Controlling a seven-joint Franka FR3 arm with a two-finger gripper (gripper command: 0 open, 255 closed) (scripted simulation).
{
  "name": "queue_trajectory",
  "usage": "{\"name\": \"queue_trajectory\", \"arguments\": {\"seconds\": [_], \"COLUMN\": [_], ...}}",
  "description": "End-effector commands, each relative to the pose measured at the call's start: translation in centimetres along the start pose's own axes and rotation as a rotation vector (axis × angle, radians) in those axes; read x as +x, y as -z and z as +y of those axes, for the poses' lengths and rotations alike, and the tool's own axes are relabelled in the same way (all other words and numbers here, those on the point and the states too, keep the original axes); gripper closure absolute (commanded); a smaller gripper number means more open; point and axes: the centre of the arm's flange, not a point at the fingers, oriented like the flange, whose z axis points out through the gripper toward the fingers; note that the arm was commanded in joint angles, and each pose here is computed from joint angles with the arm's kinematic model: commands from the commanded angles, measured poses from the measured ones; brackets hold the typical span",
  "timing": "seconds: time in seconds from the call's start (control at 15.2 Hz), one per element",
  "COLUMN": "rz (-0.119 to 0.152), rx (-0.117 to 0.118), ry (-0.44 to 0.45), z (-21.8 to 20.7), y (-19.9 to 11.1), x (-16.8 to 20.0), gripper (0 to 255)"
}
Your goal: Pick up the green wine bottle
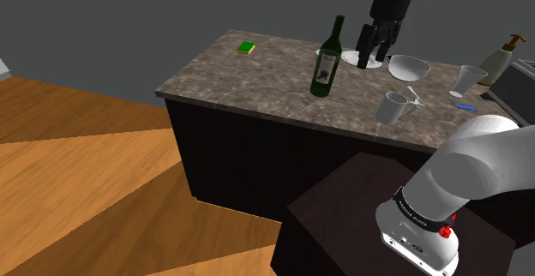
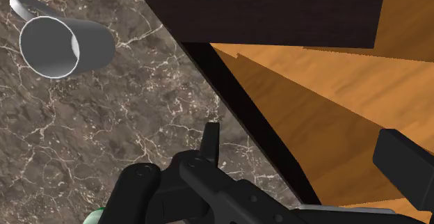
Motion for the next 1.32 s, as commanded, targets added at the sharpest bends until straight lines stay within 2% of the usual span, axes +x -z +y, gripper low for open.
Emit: {"name": "queue_trajectory", "arguments": {"seconds": [0.0, 1.25], "rz": [0.0, 0.162], "rx": [0.0, -0.042], "ry": [0.0, 0.068], "z": [0.0, 14.9], "y": [0.0, 5.4], "x": [0.0, 16.4], "gripper": [0, 0]}}
